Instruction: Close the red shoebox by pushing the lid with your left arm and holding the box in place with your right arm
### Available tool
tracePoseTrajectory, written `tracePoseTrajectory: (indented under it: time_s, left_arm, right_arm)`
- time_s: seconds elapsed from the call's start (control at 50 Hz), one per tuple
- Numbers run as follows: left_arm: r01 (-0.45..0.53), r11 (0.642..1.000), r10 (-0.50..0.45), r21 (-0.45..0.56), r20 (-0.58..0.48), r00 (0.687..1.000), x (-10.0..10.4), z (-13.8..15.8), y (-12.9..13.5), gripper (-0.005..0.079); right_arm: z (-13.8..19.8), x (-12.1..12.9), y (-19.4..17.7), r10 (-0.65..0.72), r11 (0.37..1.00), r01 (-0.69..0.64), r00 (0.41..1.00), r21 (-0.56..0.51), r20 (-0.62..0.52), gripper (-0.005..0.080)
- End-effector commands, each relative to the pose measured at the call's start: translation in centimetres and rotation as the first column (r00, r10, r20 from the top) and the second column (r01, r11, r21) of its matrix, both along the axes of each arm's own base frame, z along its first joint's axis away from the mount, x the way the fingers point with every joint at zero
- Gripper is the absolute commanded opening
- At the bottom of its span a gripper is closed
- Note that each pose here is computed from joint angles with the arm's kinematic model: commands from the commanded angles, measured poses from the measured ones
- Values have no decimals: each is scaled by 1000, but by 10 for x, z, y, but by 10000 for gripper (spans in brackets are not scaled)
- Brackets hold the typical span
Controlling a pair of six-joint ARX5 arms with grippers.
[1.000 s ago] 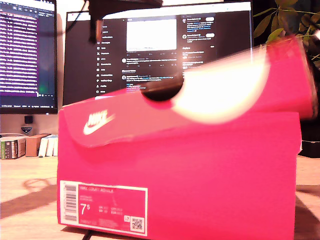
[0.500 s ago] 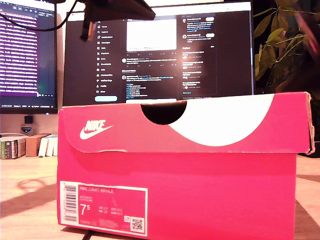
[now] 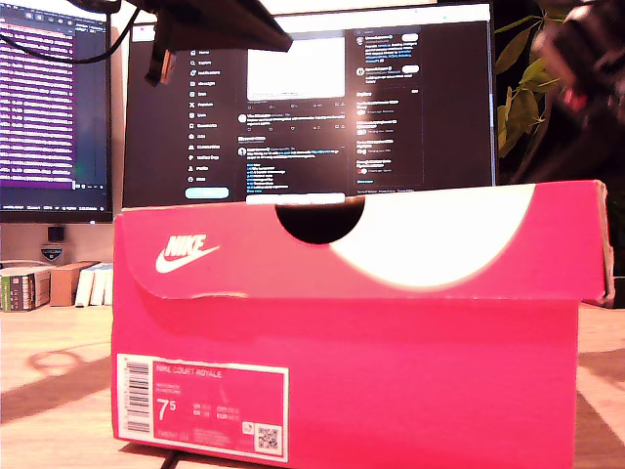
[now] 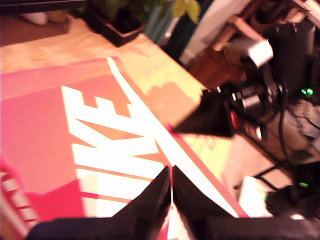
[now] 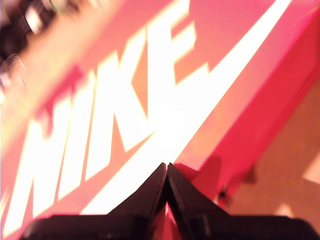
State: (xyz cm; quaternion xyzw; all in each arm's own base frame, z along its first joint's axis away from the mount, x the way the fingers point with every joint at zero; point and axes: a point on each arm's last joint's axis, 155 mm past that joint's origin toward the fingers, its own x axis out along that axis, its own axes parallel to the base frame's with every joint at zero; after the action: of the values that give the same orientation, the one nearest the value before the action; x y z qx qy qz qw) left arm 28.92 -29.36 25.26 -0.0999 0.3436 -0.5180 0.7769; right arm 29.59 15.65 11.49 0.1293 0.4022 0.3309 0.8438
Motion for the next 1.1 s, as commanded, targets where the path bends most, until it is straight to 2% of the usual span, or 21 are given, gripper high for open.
tracePoseTrajectory:
  time_s: [0.0,0.12,0.14,0.28,0.42,0.56,0.72,0.92,1.08]
  left_arm:
    - [-7,1000,7,5,19,1000,1,2,2,-19]
    - [-42,998,41,41,19,999,6,-4,8,-19]
    - [-39,998,36,55,49,998,8,-5,10,-19]
    - [-100,991,87,88,136,987,19,2,25,-19]
    - [-182,979,160,92,209,965,31,17,48,-19]
    - [-256,963,224,88,273,935,44,31,80,-19]
    - [-344,934,300,94,318,900,58,36,118,-19]
    - [-457,885,401,89,352,846,70,40,168,-19]
    - [-508,859,453,60,375,809,66,48,192,-19]
  right_arm:
    - [-28,-10,-1,21,998,-25,997,-49,-78,-12]
    - [-38,-7,-2,47,994,-52,997,-91,-60,-12]
    - [-35,-5,-2,48,995,-52,998,-89,-46,-12]
    - [-2,9,-5,27,998,-21,995,-65,95,-12]
    - [31,22,-25,-51,995,70,972,-77,230,-12]
    - [67,31,-53,-151,976,198,918,-92,366,-12]
    - [105,37,-91,-264,930,356,823,-92,503,-12]
    - [128,32,-128,-336,871,480,738,-105,585,-12]
    - [140,27,-144,-354,847,522,696,-102,624,-12]
